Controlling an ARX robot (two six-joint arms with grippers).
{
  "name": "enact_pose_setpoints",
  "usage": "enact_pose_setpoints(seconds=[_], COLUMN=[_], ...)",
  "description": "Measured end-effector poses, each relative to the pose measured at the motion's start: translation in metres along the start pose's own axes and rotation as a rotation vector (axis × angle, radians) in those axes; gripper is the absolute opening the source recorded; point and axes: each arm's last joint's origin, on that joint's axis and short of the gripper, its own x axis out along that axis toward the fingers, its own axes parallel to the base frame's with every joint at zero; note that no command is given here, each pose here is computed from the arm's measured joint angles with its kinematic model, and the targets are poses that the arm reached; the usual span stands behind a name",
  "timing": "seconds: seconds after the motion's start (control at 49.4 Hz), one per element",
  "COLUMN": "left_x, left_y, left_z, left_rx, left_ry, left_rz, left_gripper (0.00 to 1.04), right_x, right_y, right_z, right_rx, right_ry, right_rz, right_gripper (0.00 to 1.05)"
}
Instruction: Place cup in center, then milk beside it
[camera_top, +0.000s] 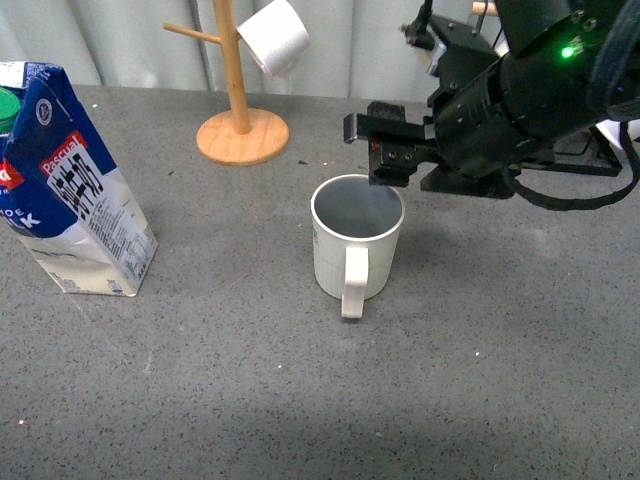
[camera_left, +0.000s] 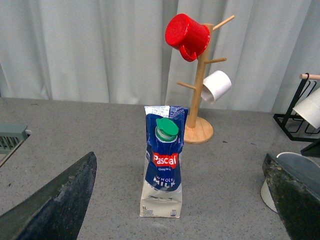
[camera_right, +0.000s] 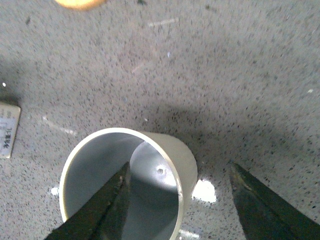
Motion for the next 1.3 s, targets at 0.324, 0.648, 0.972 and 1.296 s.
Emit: enact_pose_setpoints(seconds=[0.324, 0.648, 0.972, 1.296], left_x=[0.0, 0.0, 0.0, 0.0], left_y=[0.0, 0.0, 0.0, 0.0], left_z=[0.0, 0.0, 0.0, 0.0], left_rx=[0.0, 0.0, 0.0, 0.0], left_ry=[0.0, 0.0, 0.0, 0.0], left_rz=[0.0, 0.001, 0.0, 0.0], left_gripper=[0.98, 0.98, 0.98, 0.98], right_x=[-0.056, -0.106, -0.161, -0.189], right_y=[-0.028, -0.057, -0.067, -0.076], right_z=[-0.018, -0.069, -0.112, -0.147], right_rx=[-0.085, -0.152, -0.163, -0.166], right_ry=[-0.309, -0.93, -0.939, -0.928], right_rz=[-0.077, -0.344, -0.35, -0.34], right_gripper=[0.95, 0.5, 0.01, 0.01])
